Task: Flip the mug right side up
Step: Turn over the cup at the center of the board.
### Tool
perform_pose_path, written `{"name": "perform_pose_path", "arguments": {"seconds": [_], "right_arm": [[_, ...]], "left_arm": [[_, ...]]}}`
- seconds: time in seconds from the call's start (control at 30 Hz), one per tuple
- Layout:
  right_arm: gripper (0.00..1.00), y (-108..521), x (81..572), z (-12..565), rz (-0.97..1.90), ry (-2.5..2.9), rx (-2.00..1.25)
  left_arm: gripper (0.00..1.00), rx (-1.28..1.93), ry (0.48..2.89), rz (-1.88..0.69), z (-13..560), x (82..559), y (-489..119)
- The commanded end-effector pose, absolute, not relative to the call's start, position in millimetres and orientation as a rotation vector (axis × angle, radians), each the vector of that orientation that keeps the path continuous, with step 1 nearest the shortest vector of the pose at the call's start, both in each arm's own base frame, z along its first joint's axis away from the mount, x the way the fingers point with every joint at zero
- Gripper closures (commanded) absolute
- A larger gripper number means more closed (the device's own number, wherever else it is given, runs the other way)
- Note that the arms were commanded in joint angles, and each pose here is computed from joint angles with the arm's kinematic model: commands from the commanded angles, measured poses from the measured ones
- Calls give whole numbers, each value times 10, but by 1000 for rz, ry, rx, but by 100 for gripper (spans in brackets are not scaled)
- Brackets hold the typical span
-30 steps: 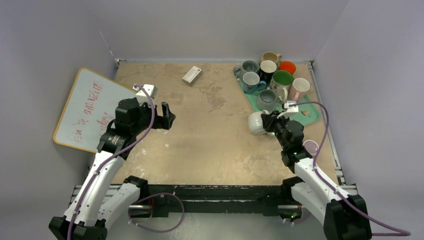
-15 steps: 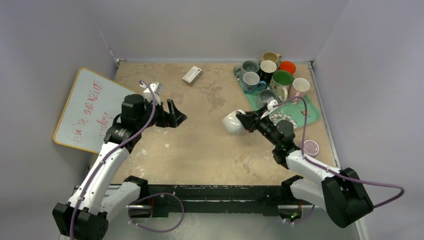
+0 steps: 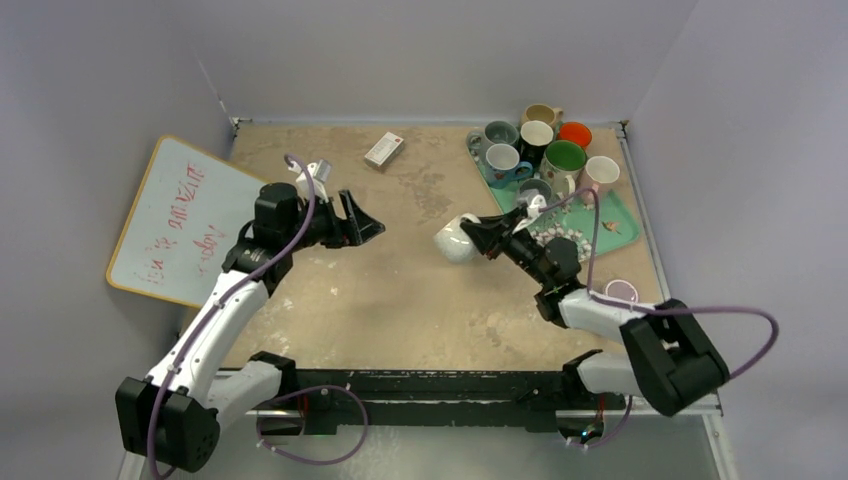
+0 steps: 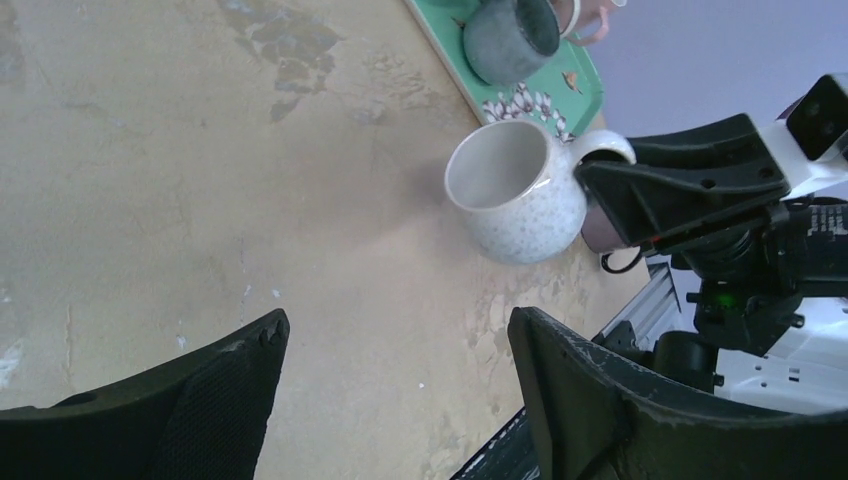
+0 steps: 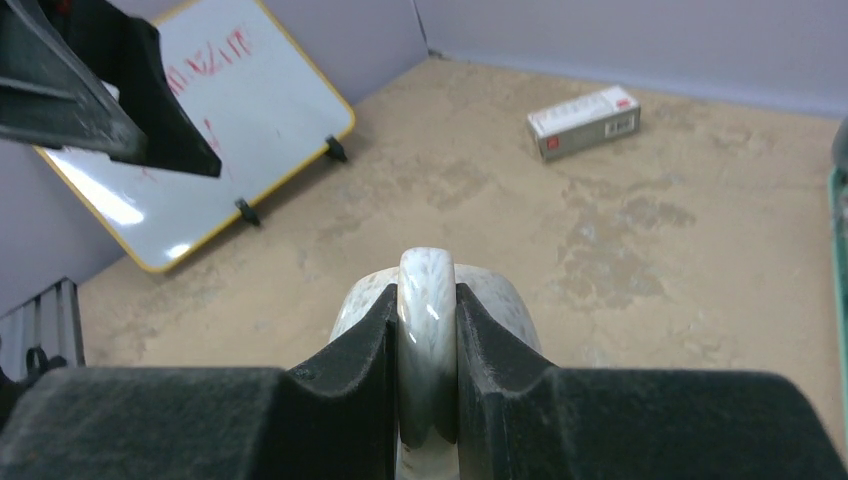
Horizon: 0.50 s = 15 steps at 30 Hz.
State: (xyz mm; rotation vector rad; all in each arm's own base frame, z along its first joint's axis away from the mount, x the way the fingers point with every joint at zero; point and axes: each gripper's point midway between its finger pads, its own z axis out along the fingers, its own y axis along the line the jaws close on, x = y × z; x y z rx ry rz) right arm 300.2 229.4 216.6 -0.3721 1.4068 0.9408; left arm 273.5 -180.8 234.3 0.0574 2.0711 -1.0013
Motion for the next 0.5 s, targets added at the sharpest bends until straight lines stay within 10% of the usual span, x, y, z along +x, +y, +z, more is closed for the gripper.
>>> {"name": "perform_pose_path", "arguments": {"seconds": [0.0,0.47], "right_arm": [[100,2426,3050,2681,929,1167,-424],[100,2924,3370,2023,877,1328,-469]], "left_arm": [[22,-37,2083,-999,2413,2849,-1792],[25,-41,2126,-919,2306,2874,-1710]]}}
